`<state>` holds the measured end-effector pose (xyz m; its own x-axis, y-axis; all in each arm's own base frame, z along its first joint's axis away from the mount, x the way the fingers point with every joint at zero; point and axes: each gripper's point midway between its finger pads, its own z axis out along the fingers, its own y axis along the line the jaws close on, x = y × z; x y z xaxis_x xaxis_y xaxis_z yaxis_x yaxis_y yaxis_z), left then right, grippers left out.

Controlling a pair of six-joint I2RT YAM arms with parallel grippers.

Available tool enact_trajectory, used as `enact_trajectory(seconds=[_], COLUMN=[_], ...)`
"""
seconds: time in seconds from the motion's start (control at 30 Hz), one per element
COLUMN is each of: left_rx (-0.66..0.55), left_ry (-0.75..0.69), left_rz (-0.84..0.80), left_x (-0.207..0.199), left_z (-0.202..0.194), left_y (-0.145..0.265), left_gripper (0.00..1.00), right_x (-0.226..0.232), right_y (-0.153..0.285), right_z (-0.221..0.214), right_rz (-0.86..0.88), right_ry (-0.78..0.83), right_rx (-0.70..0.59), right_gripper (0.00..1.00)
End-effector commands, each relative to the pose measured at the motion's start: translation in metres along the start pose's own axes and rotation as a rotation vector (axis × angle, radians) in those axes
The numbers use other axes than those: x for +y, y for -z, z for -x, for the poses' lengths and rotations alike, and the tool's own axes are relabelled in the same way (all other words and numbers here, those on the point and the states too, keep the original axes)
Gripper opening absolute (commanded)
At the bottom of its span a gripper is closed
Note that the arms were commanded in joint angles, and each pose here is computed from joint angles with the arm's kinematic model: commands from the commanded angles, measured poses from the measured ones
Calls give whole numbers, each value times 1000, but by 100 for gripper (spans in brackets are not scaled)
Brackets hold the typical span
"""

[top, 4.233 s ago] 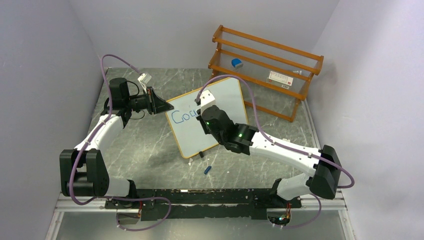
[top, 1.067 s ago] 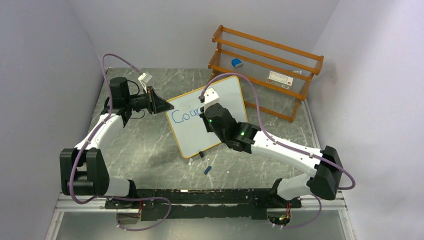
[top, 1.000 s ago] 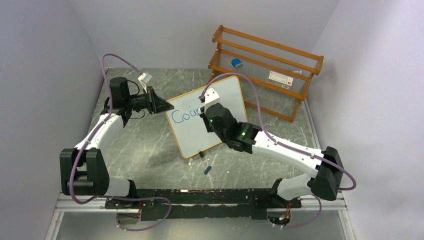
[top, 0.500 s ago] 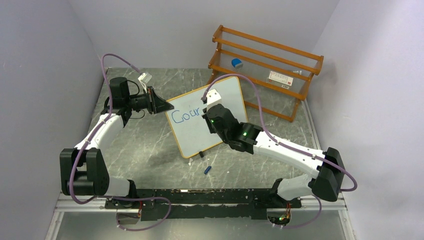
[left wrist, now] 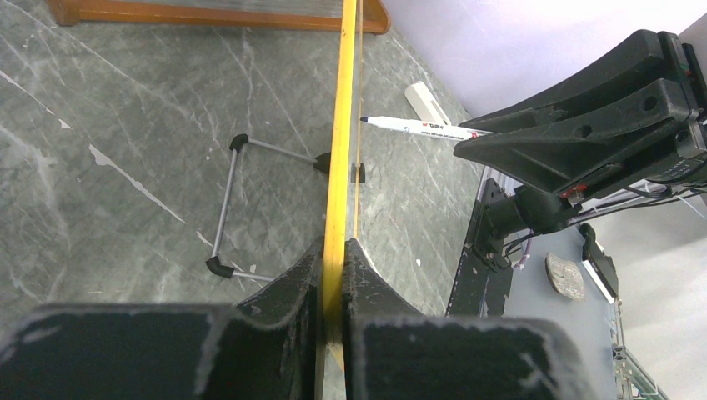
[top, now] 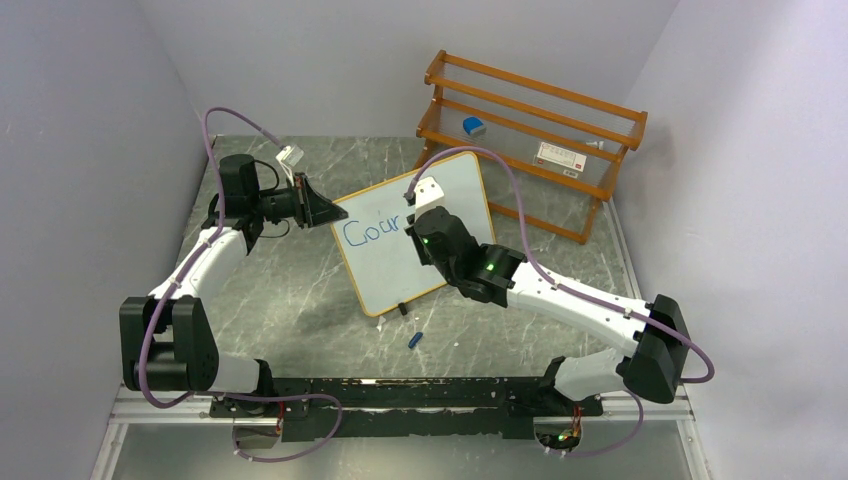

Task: Write a sentence on the whiteboard

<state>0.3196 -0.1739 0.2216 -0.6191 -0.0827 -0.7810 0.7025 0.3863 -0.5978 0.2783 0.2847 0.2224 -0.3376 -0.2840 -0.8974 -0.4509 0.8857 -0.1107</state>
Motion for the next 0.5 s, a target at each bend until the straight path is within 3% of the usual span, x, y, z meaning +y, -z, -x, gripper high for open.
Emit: enact_trajectory(seconds=[0.0, 0.47], left_rx=[50, 49], left_ry=[33, 33], left_rz=[-8, -11], left_x=[1, 1], left_z=[-16, -16], left_y=[-8, -8], left_gripper=[5, 5], right_x=[-4, -2], right_y=[0, -8], right_z=[7, 4], right_rz=[-13, -18], right_ry=[-29, -31], right_rx=[-30, -23], right_gripper=[0, 0])
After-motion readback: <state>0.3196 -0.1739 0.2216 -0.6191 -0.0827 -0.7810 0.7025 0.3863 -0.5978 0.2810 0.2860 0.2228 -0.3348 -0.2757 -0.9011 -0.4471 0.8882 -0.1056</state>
